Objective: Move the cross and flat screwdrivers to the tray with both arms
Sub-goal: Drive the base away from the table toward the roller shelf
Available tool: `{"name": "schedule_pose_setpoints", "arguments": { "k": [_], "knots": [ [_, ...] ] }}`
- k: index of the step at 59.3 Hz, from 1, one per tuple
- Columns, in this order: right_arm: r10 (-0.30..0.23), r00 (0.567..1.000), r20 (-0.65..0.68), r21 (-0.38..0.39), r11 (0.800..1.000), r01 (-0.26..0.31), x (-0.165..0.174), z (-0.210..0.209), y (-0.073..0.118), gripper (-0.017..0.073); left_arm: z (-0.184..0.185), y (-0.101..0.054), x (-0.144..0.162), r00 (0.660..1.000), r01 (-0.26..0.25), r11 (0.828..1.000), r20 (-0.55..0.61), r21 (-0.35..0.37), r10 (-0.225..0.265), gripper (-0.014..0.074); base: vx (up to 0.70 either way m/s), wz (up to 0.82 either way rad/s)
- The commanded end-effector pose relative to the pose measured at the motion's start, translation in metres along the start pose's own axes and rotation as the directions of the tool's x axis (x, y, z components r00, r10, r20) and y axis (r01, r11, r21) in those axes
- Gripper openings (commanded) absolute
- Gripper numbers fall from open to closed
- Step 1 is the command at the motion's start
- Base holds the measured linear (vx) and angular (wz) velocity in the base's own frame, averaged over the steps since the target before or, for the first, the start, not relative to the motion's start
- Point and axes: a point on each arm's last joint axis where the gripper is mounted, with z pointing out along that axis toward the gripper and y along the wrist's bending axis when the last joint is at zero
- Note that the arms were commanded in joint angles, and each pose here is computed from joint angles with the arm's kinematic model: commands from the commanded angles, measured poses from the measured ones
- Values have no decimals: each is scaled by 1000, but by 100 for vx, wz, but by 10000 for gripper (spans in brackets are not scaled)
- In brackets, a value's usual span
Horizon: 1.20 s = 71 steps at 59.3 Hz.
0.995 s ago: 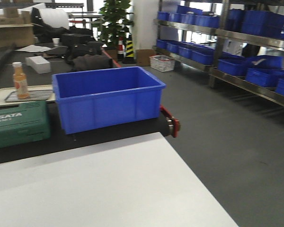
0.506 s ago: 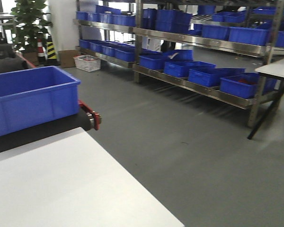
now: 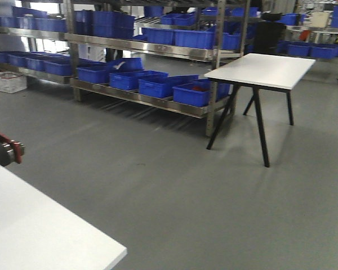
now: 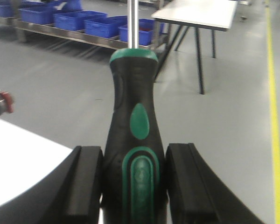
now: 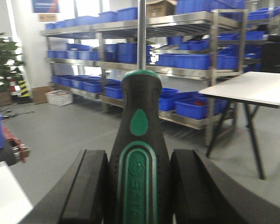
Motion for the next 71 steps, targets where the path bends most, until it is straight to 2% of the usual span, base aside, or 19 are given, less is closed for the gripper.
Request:
{"name": "schedule_pose_setpoints", "arguments": {
  "k": [1,43,71],
  "knots": [
    [-7,993,121,-4,1000,8,-17,-2,1,-8,-5,-2,-16,992,6,1000,123,14,-8,1,-5,-60],
    [-7,992,124,-4,1000,8,-17,-2,1,-8,-8,-2,-15,992,6,1000,127,15,-8,1,11,-72],
    [-7,992,125,-4,1000,8,-17,-2,1,-8,-8,-2,-15,992,6,1000,126,15,-8,1,30,-30]
  ]
}}
